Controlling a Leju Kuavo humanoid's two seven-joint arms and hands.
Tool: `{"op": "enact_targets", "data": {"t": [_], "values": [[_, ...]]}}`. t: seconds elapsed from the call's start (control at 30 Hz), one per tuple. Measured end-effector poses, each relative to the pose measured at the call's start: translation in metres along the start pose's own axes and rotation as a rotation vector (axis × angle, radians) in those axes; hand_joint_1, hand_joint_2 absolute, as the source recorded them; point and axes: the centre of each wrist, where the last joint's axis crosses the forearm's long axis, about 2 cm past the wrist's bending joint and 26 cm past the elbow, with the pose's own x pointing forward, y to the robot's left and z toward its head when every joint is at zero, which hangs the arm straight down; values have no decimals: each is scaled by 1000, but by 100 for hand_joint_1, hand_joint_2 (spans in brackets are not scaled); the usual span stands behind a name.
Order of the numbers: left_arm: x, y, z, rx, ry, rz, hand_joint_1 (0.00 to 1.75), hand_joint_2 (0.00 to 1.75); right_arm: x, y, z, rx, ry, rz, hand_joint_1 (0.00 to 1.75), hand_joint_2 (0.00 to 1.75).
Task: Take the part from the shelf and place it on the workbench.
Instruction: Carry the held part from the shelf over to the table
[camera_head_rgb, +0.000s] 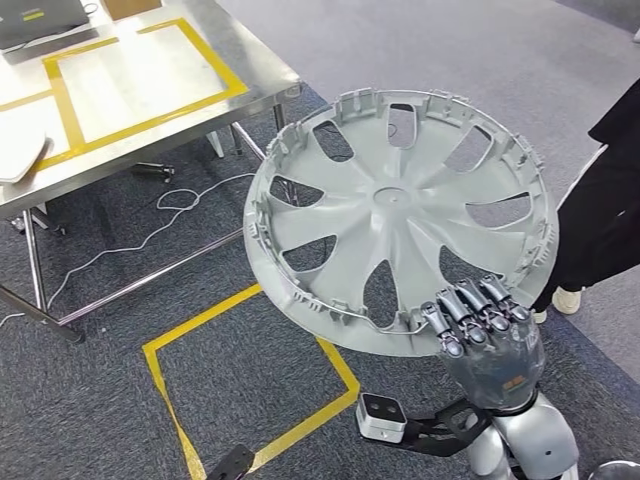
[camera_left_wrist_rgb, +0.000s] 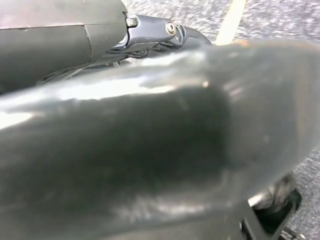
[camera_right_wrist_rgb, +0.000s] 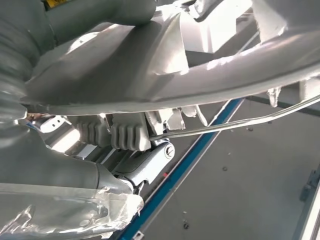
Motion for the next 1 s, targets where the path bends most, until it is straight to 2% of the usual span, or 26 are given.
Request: {"op": "enact_targets", "data": {"t": [1.0], "values": [[-2, 0, 0, -1, 12, 11, 0, 0, 1, 4, 1, 9, -1, -10, 175, 175]]}}
